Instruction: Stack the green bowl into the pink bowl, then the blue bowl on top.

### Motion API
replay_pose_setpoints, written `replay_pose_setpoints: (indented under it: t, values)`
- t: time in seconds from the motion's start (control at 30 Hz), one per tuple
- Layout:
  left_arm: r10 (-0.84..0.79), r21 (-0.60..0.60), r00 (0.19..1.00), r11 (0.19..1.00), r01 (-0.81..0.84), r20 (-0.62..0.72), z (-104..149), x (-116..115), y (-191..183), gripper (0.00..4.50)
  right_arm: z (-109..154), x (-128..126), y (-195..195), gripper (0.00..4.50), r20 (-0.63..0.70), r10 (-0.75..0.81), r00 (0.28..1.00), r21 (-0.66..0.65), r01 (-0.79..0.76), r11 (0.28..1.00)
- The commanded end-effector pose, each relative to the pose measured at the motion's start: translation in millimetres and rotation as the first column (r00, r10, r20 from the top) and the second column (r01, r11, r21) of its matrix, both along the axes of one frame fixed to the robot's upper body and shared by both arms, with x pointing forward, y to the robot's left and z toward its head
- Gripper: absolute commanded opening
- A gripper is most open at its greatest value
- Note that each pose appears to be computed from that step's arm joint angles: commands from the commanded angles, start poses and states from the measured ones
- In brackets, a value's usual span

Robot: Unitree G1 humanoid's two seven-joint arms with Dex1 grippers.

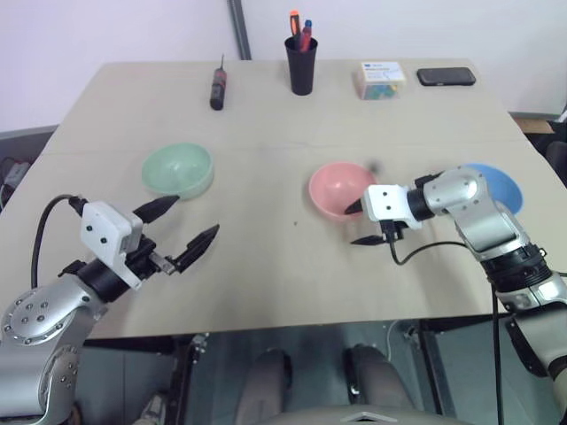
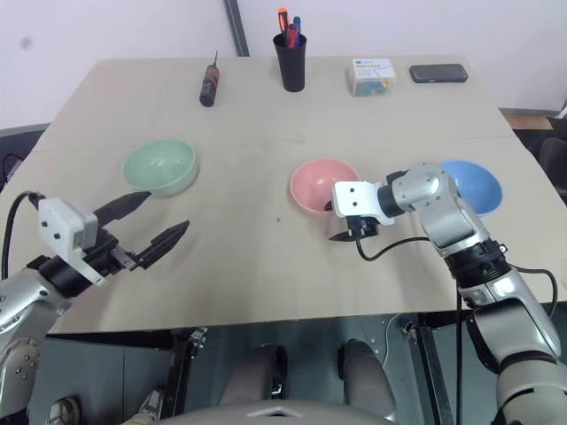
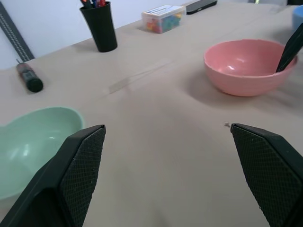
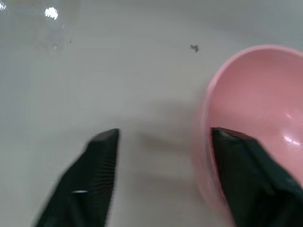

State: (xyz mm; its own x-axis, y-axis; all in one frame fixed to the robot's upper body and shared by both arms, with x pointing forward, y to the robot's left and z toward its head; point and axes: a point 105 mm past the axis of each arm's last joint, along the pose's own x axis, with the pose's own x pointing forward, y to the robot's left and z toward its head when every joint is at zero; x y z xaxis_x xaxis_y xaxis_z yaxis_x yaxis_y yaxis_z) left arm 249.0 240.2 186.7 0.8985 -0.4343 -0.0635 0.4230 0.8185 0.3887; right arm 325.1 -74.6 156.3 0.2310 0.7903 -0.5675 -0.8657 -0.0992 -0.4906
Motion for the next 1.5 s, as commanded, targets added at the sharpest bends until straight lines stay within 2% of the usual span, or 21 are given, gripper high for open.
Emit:
replay_pose_setpoints:
  t: [0.03,0.07,0.1,0.2,0.47,0.57,0.67,0.83,1.0,1.1,1.17,1.27,1.33,1.5]
  values:
    - [0.183,0.171,0.983,0.968,-0.185,0.028,7.6,13.4,24.9,4.5,46.6,-3.9,3.5,4.45,0.08,-0.061,0.995,0.26,0.038,0.965]
    - [0.193,0.187,0.981,0.963,-0.193,0.018,9.6,16.7,26.7,4.5,53.8,-8.1,3.7,4.45,0.079,-0.061,0.995,0.307,0.034,0.951]
    - [0.209,0.252,0.978,0.946,-0.203,0.002,10.5,21.6,28.8,4.5,60.3,-13.0,3.5,4.45,0.082,-0.063,0.995,0.35,0.031,0.936]
    - [0.24,0.506,0.969,0.843,-0.182,-0.05,7.5,38.7,35.1,4.5,72.8,-28.3,7.9,4.45,0.075,-0.026,0.997,0.459,-0.011,0.888]
    - [0.231,0.735,0.966,0.674,-0.073,-0.116,-7.3,91.1,42.3,4.5,77.0,-33.7,24.1,4.45,0.107,-0.054,0.993,0.506,-0.007,0.863]
    - [0.206,0.76,0.971,0.649,-0.041,-0.123,-8.9,112.9,35.3,3.67,75.8,-34.6,21.1,4.5,0.117,-0.076,0.99,0.503,0.007,0.864]
    - [0.172,0.757,0.975,0.653,-0.006,-0.14,-7.6,125.2,28.0,2.36,75.7,-36.2,17.1,4.5,0.124,-0.099,0.987,0.502,0.024,0.865]
    - [0.128,0.741,0.977,0.67,0.044,-0.173,-3.1,129.4,23.2,0.06,73.8,-38.2,10.6,4.5,0.135,-0.139,0.981,0.493,0.056,0.868]
    - [0.069,0.711,0.979,0.697,0.091,-0.192,4.5,126.9,14.1,0.02,72.3,-37.9,4.4,4.5,0.136,-0.184,0.974,0.493,0.094,0.865]
    - [-0.119,0.63,0.973,0.745,0.219,-0.197,27.0,120.3,-26.3,0.02,70.2,-38.3,-11.1,4.5,0.131,-0.256,0.958,0.501,0.159,0.851]
    - [-0.284,0.58,0.94,0.74,0.342,-0.191,46.0,112.3,-63.3,0.02,67.0,-40.3,-23.1,4.5,0.12,-0.31,0.943,0.501,0.212,0.839]
    - [-0.495,0.548,0.852,0.67,0.5,-0.172,68.5,103.3,-113.6,0.02,61.8,-47.0,-43.1,4.5,0.085,-0.402,0.912,0.521,0.303,0.798]
    - [-0.601,0.55,0.779,0.596,0.585,-0.178,73.3,102.3,-142.3,0.02,55.9,-53.8,-56.5,4.5,0.062,-0.471,0.88,0.52,0.374,0.767]
    - [-0.72,0.578,0.653,0.436,0.69,-0.236,54.1,114.3,-189.1,0.02,43.4,-69.0,-78.1,4.5,0.062,-0.613,0.788,0.506,0.504,0.7]
